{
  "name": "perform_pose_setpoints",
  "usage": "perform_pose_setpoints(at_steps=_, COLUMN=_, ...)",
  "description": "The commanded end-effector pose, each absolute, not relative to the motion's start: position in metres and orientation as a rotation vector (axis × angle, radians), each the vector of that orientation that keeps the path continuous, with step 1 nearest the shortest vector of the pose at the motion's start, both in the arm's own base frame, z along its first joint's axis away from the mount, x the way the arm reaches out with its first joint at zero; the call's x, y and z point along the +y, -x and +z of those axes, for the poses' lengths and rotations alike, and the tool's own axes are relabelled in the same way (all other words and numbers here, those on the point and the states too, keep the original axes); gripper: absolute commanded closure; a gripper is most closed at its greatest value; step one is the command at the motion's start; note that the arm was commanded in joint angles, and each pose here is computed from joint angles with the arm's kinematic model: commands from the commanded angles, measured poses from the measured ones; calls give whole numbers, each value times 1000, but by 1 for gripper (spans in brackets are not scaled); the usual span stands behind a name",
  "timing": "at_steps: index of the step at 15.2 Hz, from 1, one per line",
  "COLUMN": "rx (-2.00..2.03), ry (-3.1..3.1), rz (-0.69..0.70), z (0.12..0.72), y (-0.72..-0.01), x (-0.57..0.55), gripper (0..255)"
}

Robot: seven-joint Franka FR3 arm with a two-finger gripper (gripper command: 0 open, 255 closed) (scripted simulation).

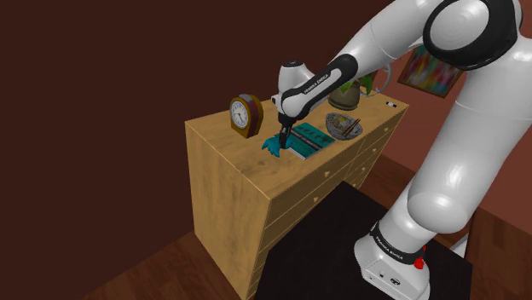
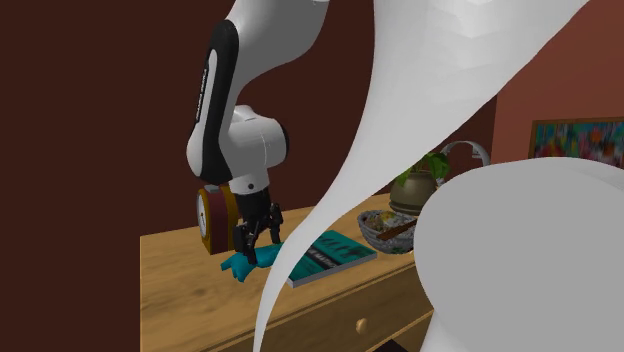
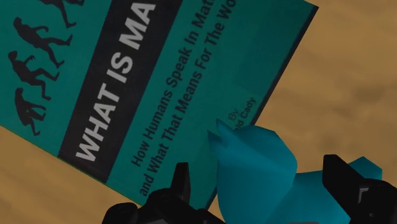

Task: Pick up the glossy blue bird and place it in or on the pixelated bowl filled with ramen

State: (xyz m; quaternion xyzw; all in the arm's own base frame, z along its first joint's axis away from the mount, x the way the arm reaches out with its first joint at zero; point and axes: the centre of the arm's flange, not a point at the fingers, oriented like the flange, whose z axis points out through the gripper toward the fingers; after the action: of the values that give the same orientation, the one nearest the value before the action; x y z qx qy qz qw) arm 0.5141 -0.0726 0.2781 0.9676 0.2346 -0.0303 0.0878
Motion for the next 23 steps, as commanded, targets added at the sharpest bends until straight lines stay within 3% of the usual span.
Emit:
perform_pose_setpoints(at_steps=1, rx=699, ry=-2881, rz=-90, z=278, y=-514, x=-73, gripper=0)
perform_pose_setpoints(at_steps=6, rx=699, ry=-2881, rz=-90, z=278, y=-514, x=-73, gripper=0)
perform_pose_setpoints(at_steps=7, rx=699, ry=-2881, rz=-90, z=278, y=-514, x=-73, gripper=255)
perform_pose_setpoints(at_steps=16, rx=699, ry=-2881, rz=-90, z=278, y=-514, x=-73, gripper=255)
perform_pose_setpoints(at_steps=23, rx=699, ry=-2881, rz=-90, z=314, y=-514, x=-73, gripper=255)
